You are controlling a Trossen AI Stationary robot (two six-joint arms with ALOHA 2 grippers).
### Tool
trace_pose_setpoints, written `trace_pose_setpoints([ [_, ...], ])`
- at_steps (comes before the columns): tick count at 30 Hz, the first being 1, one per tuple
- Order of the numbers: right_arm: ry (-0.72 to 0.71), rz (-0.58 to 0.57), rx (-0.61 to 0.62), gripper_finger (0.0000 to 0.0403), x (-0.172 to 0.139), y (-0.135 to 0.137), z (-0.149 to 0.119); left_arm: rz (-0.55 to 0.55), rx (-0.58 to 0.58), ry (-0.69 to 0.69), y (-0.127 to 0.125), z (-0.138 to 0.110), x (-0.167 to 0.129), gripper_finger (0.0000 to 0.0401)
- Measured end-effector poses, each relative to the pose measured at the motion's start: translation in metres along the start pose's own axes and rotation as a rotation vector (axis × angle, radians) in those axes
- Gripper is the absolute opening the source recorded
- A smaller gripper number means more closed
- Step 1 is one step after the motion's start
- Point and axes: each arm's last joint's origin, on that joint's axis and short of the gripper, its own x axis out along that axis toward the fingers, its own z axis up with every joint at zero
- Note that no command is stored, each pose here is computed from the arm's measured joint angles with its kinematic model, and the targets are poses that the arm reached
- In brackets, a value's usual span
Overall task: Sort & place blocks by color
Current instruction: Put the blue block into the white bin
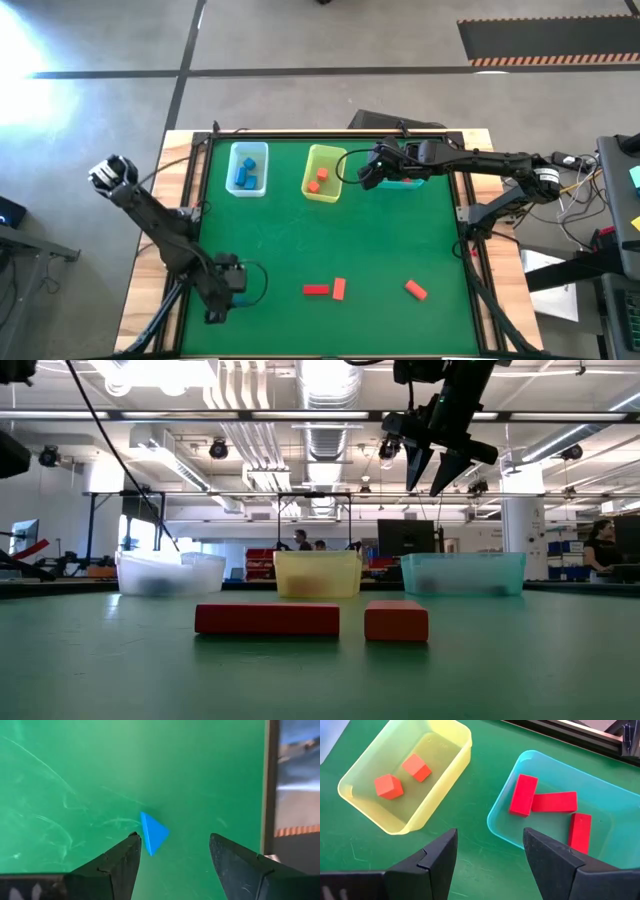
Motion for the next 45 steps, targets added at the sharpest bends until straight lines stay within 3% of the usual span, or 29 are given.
trace_pose_setpoints([
  [8, -0.001, 0.001, 0.001, 0.0215, 0.0, 0.0, 0.0, 0.118, -0.012, 0.091, -0.002, -0.003, 0.035, 0.0219],
  [19, -0.001, 0.001, 0.001, 0.0215, 0.0, 0.0, 0.0, 0.175, -0.032, 0.085, 0.0, -0.004, 0.046, 0.0214],
  [24, -0.002, 0.002, 0.0, 0.0215, 0.0, 0.0, 0.0, 0.166, -0.032, 0.077, -0.001, -0.003, 0.046, 0.0174],
  [35, -0.003, 0.002, 0.0, 0.0215, 0.0, 0.0, 0.0, 0.159, -0.033, 0.075, -0.001, -0.003, 0.046, 0.0032],
  [45, -0.002, 0.002, -0.001, 0.0215, 0.0, 0.0, 0.0, 0.101, -0.038, 0.038, -0.001, 0.0, 0.028, 0.0019],
])
